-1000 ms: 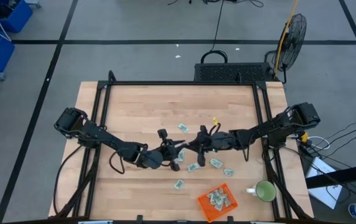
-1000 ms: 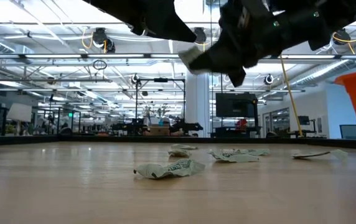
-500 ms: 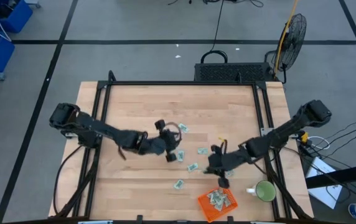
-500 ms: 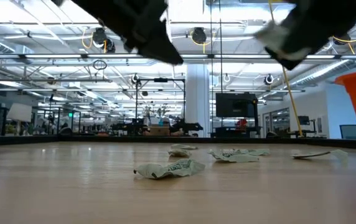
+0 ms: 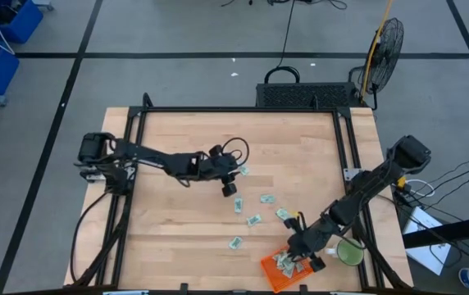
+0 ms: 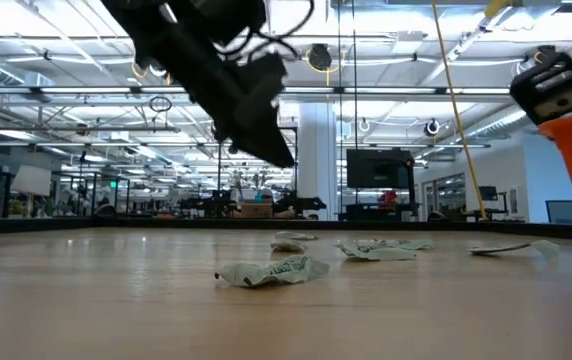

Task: Pick and place Stevia / Truvia into bins
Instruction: Put the stevia packet into the orange bin

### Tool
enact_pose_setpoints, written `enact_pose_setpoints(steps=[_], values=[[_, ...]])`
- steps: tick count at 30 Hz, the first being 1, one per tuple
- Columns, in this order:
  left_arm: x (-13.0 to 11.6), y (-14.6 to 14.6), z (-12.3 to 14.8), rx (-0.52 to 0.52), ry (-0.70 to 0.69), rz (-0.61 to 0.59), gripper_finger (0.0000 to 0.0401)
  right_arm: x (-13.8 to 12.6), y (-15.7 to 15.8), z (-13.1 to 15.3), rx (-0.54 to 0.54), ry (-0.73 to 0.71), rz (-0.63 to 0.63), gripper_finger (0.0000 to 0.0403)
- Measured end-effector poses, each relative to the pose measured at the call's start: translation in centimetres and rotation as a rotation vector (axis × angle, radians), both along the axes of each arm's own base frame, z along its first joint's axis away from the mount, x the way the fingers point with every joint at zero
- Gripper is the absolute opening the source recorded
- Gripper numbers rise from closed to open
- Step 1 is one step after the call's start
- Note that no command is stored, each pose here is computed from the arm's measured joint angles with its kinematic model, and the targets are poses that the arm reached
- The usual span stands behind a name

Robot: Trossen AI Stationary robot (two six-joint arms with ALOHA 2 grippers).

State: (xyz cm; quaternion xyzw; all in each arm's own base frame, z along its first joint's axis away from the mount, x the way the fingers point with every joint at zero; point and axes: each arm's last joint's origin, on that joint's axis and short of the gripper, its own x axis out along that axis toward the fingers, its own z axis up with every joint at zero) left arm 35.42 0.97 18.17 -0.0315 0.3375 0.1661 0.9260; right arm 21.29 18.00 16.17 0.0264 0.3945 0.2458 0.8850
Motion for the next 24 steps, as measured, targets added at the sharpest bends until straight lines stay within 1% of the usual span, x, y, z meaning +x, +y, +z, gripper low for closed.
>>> enact_pose_setpoints(steps=[3, 5, 7, 9, 14, 16, 18, 20, 22, 24], values=[[0.2, 1.1, -1.3, -0.056, 0.013, 0.082, 0.0124, 0.1, -0.2, -0.1, -0.003, -0.003, -0.078, 0.0032], [0.7, 1.9, -2.0, -0.069, -0.004, 0.116, 0.0124, 0.1, -0.1, 0.0, 0.001, -0.008, -0.079, 0.0044], [0.8, 2.7, -3.1, -0.074, 0.014, 0.142, 0.0124, 0.1, 0.0, 0.0, 0.007, -0.013, -0.073, 0.0055], [1.2, 3.5, -3.9, -0.093, -0.007, 0.179, 0.0124, 0.0, 0.0, 0.0, 0.008, -0.012, -0.07, 0.0066], [1.4, 5.1, -5.7, -0.179, -0.02, 0.287, 0.0124, 0.0, 0.1, 0.0, 0.006, -0.015, -0.07, 0.0084], [1.4, 5.5, -6.3, -0.218, -0.02, 0.301, 0.0124, 0.0, 0.1, 0.0, 0.005, -0.015, -0.07, 0.0086], [1.4, 5.6, -6.5, -0.25, -0.018, 0.29, 0.0124, 0.0, 0.1, 0.1, 0.01, -0.015, -0.071, 0.0085], [1.5, 5.5, -6.5, -0.257, -0.025, 0.279, 0.0124, 0.0, 0.1, 0.1, 0.02, -0.007, -0.076, 0.0083], [1.6, 5.4, -6.5, -0.254, -0.026, 0.273, 0.0124, -0.2, 0.3, 0.1, 0.057, 0.024, -0.077, 0.0081], [1.6, 5.1, -6.6, -0.255, -0.018, 0.267, 0.0124, -0.5, 0.6, 0.1, 0.108, 0.074, -0.053, 0.008]])
